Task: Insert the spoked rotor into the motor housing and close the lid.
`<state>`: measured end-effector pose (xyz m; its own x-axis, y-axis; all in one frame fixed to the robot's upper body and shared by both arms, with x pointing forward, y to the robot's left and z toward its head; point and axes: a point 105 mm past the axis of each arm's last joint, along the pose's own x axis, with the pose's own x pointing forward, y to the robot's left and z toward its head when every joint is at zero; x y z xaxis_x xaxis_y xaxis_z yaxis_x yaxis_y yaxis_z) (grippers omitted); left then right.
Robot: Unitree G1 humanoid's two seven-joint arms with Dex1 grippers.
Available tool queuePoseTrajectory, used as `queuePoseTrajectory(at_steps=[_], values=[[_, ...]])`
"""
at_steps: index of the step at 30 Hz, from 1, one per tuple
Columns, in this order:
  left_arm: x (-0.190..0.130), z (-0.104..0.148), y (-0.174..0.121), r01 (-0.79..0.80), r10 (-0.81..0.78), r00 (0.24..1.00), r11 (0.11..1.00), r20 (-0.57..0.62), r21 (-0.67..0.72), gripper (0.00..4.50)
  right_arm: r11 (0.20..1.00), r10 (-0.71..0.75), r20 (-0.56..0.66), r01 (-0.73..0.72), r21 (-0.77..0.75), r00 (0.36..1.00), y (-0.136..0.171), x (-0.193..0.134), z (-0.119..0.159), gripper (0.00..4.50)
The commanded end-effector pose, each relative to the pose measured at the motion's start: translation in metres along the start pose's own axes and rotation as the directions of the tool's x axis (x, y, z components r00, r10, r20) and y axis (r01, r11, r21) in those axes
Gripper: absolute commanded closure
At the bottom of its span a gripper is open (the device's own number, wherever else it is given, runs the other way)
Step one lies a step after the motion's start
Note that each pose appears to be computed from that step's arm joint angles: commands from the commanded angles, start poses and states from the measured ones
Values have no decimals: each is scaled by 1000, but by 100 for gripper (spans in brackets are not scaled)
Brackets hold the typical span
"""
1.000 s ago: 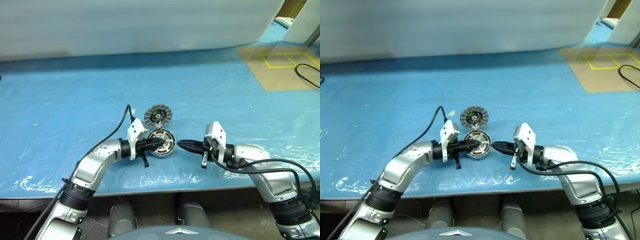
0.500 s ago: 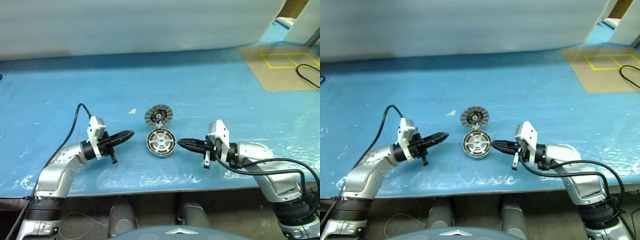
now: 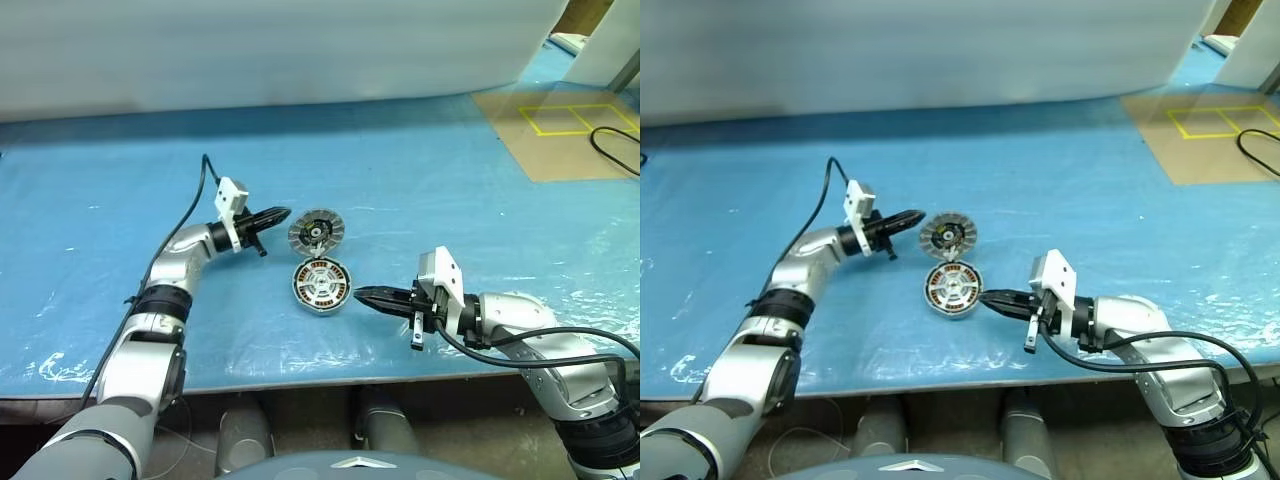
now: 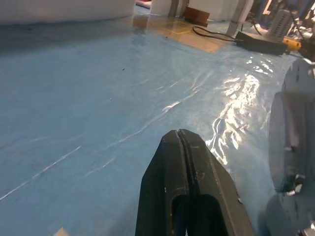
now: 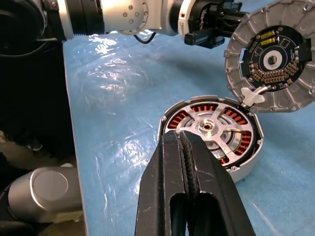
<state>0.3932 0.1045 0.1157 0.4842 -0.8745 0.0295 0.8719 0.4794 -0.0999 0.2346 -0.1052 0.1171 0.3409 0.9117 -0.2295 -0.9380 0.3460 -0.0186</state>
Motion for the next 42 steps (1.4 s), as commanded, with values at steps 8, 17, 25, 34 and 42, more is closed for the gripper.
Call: queuePoseTrajectory(at_steps=[8, 17, 25, 34, 42], values=[[32, 0, -25, 233, -235, 970, 972, -65, -44, 447, 999, -11, 30, 12, -36, 999, 4, -5, 14, 450], [56, 28, -46, 393, -393, 919, 919, -30, 2, 447, 1000, -8, 9, 9, -19, 1000, 6, -7, 6, 450], [41, 11, -68, 569, -568, 815, 822, -118, -29, 447, 999, -31, 0, 31, -19, 1000, 2, -10, 3, 450], [23, -16, -82, 573, -568, 812, 820, -133, -4, 447, 999, -41, -2, 41, -28, 999, -3, -11, 4, 450], [14, -38, -95, 546, -538, 828, 838, -159, 6, 447, 998, -57, 2, 57, -37, 998, -9, -11, 5, 450]])
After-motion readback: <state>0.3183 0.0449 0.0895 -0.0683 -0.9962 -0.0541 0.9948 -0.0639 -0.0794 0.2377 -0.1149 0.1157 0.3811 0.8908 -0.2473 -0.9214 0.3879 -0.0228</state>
